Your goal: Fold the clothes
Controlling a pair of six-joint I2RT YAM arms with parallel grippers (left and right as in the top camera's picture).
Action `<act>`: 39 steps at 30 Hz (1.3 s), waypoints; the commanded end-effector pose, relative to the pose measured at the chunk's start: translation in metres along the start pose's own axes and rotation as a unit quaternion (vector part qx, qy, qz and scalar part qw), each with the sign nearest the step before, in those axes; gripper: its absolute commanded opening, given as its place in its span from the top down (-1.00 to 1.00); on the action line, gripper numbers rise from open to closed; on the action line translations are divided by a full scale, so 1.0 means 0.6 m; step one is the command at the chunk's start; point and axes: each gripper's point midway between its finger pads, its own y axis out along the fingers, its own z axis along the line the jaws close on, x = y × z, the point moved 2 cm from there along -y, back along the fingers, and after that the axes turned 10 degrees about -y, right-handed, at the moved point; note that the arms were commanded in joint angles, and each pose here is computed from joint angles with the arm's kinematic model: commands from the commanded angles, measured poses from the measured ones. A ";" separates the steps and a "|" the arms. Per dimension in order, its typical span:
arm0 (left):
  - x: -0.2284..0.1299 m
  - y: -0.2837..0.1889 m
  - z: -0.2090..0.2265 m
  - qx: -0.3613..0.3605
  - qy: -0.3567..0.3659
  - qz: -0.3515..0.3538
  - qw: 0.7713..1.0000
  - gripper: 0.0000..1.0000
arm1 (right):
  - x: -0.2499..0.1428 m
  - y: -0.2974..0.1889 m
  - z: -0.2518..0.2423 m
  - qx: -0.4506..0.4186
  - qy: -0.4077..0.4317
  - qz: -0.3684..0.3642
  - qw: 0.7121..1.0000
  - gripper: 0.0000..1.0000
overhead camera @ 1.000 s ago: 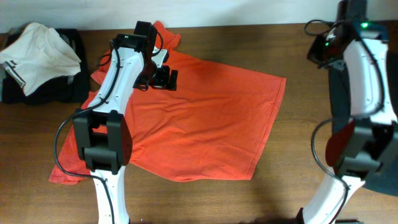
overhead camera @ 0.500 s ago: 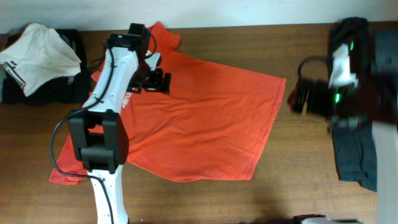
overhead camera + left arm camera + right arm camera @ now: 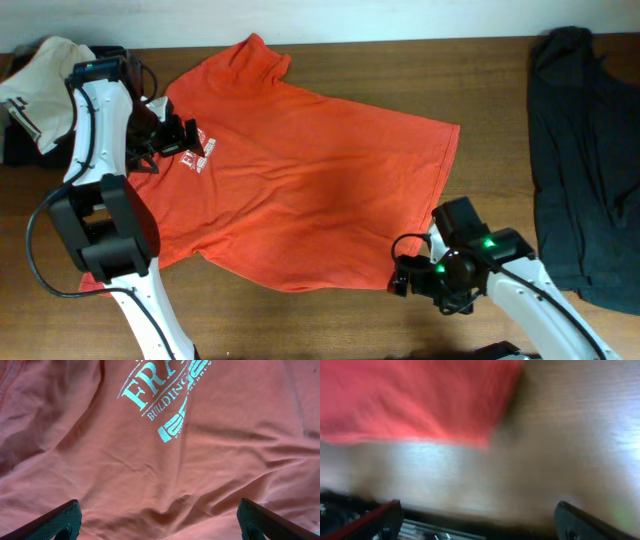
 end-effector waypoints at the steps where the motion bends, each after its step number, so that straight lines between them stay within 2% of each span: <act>1: 0.001 0.001 -0.003 -0.011 -0.007 0.003 1.000 -0.98 | -0.002 0.049 -0.006 0.013 0.024 0.037 0.999 -0.96; 6: 0.001 0.001 -0.002 -0.010 -0.007 0.003 1.000 -0.99 | 0.015 0.092 -0.001 0.026 0.022 0.060 0.998 -0.87; 8: 0.002 0.001 -0.003 -0.011 -0.006 0.001 1.000 -0.99 | 0.020 0.104 0.002 0.027 0.012 0.060 0.998 -0.73; 10: 0.003 0.001 -0.003 -0.011 -0.006 0.000 1.000 -0.98 | 0.025 0.107 0.005 0.030 0.006 0.054 0.998 -0.47; 14: 0.003 0.001 -0.003 -0.011 -0.006 0.001 1.000 -0.98 | 0.036 0.106 0.005 0.025 0.002 0.040 0.999 0.33; 16: 0.002 0.001 -0.003 -0.011 -0.006 0.001 1.000 -0.98 | 0.039 0.101 0.007 0.025 0.002 0.039 0.999 0.92; 21: 0.002 0.001 -0.003 -0.011 -0.007 0.002 1.000 -0.98 | 0.063 0.033 0.030 0.008 0.002 0.022 1.000 0.92; 26: 0.002 0.001 -0.003 -0.011 -0.006 0.001 1.000 -0.98 | 0.152 -0.075 0.058 0.015 -0.009 -0.075 0.997 0.91; 28: 0.002 0.001 -0.003 -0.011 -0.006 0.001 1.000 -0.98 | 0.182 -0.082 0.048 0.007 -0.008 -0.111 0.994 0.65; 29: 0.002 0.001 -0.003 -0.011 -0.006 0.001 1.000 -0.98 | 0.192 -0.077 0.039 -0.009 -0.006 -0.118 0.993 0.46; 30: 0.002 0.001 -0.003 -0.011 -0.006 0.001 1.000 -0.98 | 0.201 -0.069 0.033 -0.018 -0.007 -0.119 0.993 -0.18; 31: 0.002 0.001 -0.003 -0.011 -0.006 0.001 1.000 -0.98 | 0.212 -0.058 0.031 -0.019 -0.019 -0.118 0.993 -0.58; 32: 0.002 0.001 -0.003 -0.011 -0.006 0.001 1.000 -0.99 | 0.219 -0.048 0.029 -0.020 -0.024 -0.117 0.993 -0.79; 36: 0.002 0.001 -0.003 -0.011 -0.006 0.002 1.000 -0.98 | 0.226 -0.019 0.018 -0.027 -0.024 -0.095 0.995 -0.83; 39: 0.001 0.001 -0.003 -0.011 -0.006 0.002 1.000 -0.98 | 0.201 -0.040 0.021 -0.032 -0.018 -0.078 0.996 -0.68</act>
